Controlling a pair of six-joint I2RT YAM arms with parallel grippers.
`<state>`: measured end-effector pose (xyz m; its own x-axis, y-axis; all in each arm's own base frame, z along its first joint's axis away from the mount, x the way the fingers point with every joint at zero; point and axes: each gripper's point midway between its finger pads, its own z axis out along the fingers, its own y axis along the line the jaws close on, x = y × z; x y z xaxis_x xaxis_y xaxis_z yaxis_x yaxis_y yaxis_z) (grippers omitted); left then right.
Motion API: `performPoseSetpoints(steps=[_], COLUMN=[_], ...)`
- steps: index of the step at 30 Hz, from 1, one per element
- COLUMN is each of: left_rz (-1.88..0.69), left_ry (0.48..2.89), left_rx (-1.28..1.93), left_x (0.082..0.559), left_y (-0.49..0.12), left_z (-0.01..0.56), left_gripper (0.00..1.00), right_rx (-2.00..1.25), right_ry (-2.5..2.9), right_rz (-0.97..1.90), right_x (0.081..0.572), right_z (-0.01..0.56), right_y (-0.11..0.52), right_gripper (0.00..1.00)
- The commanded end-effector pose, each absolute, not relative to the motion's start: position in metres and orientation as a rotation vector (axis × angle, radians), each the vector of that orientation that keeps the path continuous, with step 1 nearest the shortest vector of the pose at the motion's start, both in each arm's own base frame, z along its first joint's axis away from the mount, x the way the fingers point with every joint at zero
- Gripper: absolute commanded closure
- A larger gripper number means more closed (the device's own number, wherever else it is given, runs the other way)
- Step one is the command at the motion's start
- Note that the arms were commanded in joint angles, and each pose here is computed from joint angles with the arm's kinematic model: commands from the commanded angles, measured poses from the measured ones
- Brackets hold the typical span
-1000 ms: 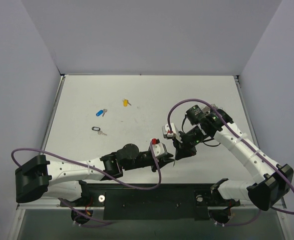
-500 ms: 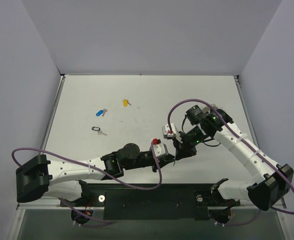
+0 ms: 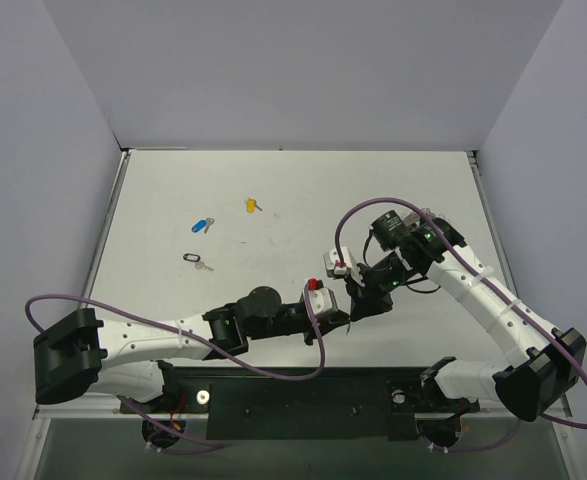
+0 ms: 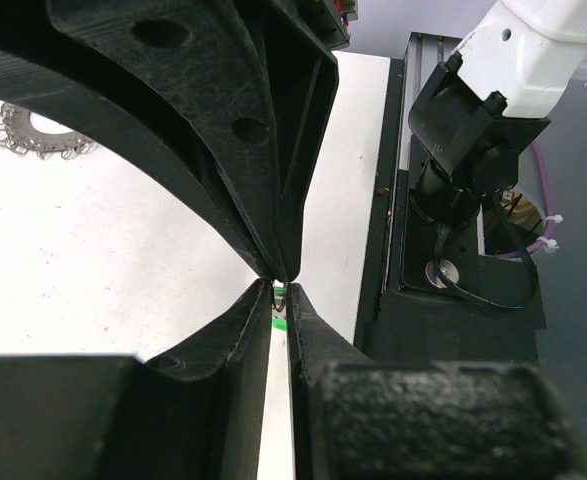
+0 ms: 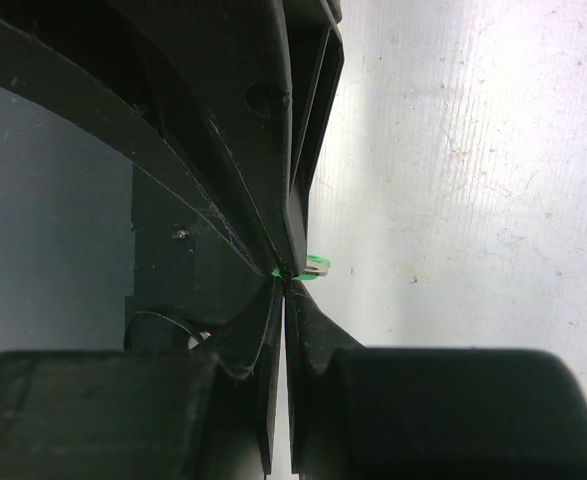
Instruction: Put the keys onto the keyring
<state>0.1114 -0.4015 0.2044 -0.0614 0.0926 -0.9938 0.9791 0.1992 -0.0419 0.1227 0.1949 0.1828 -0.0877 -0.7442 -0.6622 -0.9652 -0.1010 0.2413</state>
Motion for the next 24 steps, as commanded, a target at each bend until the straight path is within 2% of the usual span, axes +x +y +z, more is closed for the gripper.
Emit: performPoseSetpoints(steps=[1, 11, 20, 22, 23, 24], left_rz=[-1.068, -1.083, -1.120, -1.151, -1.167, -1.181], left_ry=[1.344, 1.351, 1.383, 1.371, 1.385, 1.348], left_rx=[1.095, 1.102, 0.981, 0.901, 0.875, 0.827], left_x=[0.113, 0.112, 0.120, 0.123, 0.122, 0.124], left_y=[-0.410, -0.409, -0.405, -0.401, -0.396, -0.395], left_z=[0.227, 0.226, 0.232, 0.239, 0.234, 0.244], left_gripper=[0.83, 1.00, 1.00, 1.00, 1.00, 1.00], right_rx=[-1.875, -1.873, -1.867, -1.833, -1.814, -1.768], right_ry=[1.859, 1.852, 1.845, 1.846, 1.848, 1.852], right_rz=[1.049, 1.050, 1.056, 1.088, 1.103, 1.136], right_x=[0.114, 0.113, 0.113, 0.113, 0.113, 0.115], right_z=[0.188, 0.190, 0.191, 0.194, 0.197, 0.202], right_y=[0.194, 0.194, 0.195, 0.196, 0.197, 0.197], right_gripper=[1.00, 1.00, 0.98, 0.79, 0.64, 0.59])
